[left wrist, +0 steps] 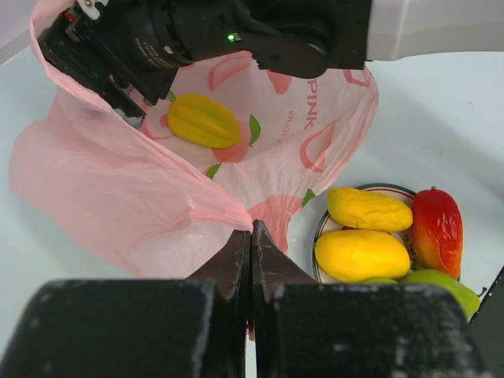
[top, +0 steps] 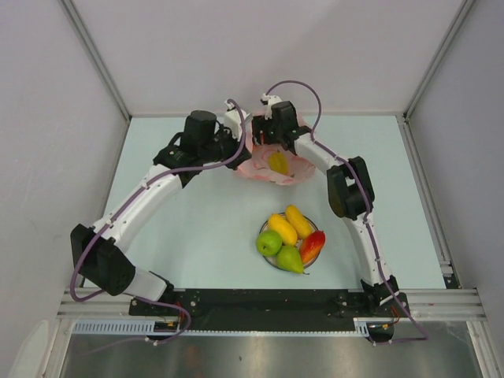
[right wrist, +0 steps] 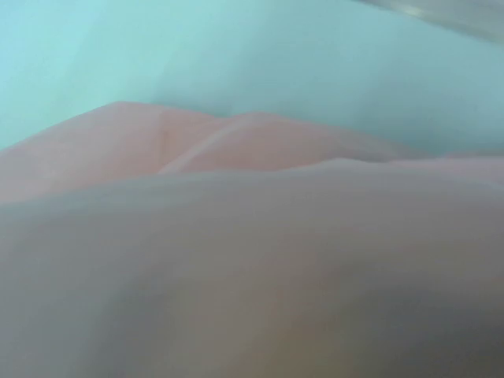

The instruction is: Take the fake fruits out of the plastic bag

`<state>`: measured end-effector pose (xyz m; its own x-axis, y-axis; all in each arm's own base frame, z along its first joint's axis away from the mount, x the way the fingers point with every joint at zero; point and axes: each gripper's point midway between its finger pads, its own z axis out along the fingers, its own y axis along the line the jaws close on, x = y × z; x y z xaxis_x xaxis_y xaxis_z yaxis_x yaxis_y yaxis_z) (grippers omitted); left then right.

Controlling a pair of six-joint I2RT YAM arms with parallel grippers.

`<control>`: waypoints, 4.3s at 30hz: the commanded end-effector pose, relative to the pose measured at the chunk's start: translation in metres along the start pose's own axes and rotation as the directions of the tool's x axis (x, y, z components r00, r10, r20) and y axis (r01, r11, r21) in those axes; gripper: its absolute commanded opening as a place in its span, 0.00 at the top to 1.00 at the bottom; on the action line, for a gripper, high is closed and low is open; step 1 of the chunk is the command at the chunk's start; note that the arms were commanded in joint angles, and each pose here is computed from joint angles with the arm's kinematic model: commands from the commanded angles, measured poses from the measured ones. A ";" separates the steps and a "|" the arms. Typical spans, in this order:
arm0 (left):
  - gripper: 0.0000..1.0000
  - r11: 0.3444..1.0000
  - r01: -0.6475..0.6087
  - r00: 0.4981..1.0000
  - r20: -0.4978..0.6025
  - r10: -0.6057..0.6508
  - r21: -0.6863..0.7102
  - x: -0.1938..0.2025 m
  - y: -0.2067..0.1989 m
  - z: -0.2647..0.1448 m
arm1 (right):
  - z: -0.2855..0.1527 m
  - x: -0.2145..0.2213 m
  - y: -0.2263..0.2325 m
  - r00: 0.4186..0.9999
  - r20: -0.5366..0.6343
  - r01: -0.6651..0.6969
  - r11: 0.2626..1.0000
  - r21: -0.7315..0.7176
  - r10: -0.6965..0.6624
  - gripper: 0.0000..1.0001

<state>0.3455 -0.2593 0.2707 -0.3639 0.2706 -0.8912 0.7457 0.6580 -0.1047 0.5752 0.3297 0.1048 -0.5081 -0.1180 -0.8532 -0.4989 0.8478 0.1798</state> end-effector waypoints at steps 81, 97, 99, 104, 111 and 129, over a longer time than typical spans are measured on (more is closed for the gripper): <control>1.00 0.991 0.093 0.993 0.086 -0.085 -0.095 0.018 0.036 0.022 | -0.359 0.171 0.124 0.793 -0.422 -0.152 0.528 -0.835 -0.440 1.00; 1.00 0.989 0.121 0.991 0.061 -0.116 -0.090 0.040 0.032 0.020 | -0.324 0.193 0.119 0.746 -0.616 -0.370 0.610 -0.700 -0.254 0.90; 1.00 0.989 0.121 0.991 0.061 -0.116 -0.088 0.040 0.032 0.020 | -0.322 0.194 0.120 0.743 -0.623 -0.382 0.610 -0.695 -0.244 0.90; 1.00 0.990 0.112 0.992 0.064 -0.107 -0.087 0.038 0.031 0.018 | -0.320 0.200 0.116 0.731 -0.638 -0.390 0.618 -0.683 -0.244 0.89; 1.00 0.990 0.104 0.992 0.074 -0.098 -0.090 0.036 0.030 0.012 | -0.314 0.216 0.108 0.691 -0.667 -0.316 0.713 -0.626 -0.279 0.85; 1.00 0.991 0.114 0.991 0.075 -0.109 -0.073 0.038 0.028 0.015 | -0.321 0.207 0.107 0.709 -0.648 -0.248 0.762 -0.598 -0.278 0.20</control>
<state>0.3596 -0.2398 0.2090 -0.4379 0.1804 -0.8808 0.6440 0.7465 -0.1673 0.1921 0.2304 0.0854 -0.6963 -0.6594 -0.2835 -0.6332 0.3785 0.6751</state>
